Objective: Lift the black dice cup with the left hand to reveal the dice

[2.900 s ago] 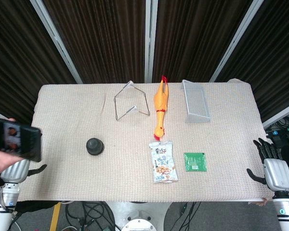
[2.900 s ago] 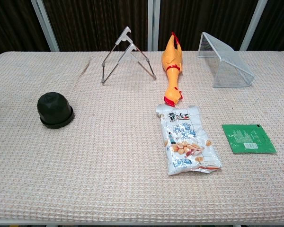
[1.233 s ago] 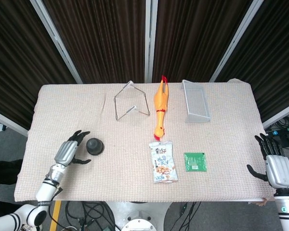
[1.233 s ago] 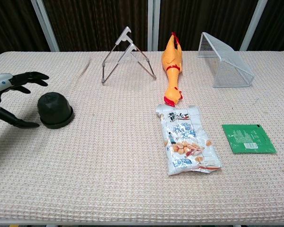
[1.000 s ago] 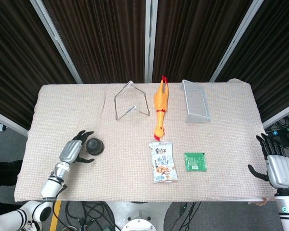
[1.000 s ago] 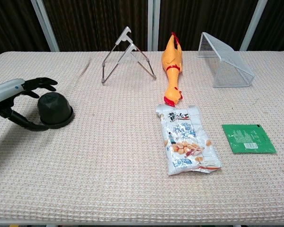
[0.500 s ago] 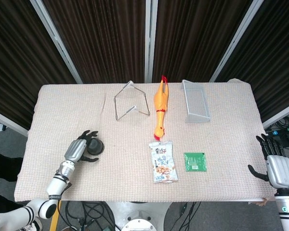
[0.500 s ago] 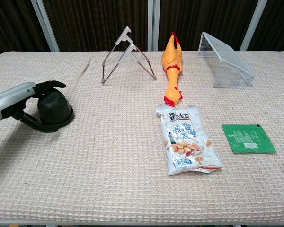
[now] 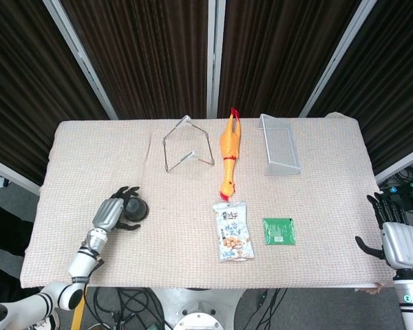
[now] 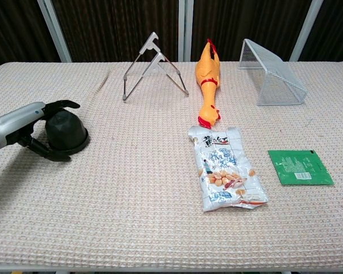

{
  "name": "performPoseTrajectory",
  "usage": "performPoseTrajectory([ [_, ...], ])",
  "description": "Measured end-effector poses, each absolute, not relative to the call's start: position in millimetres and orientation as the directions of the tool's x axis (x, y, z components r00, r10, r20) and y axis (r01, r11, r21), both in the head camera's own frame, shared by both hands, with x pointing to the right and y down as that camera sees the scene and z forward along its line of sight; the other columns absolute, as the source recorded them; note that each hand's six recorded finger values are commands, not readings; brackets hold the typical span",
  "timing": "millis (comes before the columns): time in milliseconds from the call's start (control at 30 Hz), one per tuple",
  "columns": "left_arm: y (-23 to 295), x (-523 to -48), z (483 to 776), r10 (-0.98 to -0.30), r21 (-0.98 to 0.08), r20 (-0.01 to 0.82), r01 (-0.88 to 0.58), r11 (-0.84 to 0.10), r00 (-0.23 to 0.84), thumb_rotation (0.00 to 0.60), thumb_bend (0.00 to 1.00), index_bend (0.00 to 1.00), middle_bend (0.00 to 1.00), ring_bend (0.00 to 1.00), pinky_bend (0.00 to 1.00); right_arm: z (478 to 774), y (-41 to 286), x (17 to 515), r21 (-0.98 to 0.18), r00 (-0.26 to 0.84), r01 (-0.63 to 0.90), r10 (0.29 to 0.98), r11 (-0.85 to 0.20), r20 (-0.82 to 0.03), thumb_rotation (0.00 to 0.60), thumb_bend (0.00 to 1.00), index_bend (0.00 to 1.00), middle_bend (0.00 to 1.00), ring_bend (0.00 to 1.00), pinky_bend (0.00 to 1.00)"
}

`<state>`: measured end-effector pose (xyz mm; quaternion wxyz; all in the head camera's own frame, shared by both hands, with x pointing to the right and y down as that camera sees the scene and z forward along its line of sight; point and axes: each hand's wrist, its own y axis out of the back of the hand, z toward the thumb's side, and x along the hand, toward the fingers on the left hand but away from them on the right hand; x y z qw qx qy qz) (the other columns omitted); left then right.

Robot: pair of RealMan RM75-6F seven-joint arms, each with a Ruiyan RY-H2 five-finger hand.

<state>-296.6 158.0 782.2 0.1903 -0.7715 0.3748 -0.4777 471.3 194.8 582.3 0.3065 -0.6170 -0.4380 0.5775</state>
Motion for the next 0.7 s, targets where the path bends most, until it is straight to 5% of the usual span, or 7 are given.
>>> performPoseTrajectory([
  [700,151.0,-293.5,779.6,-0.785,-0.669,0.569,-0.418,-0.614,0.244,0.600,0.19,0.18,0.42,0.25,0.34,584.5,196.4,473.8,-0.881,-0.058,0.188,0.890,-0.435,-0.452,0.600,0.16,0.00,0.00,0.00,0.00],
])
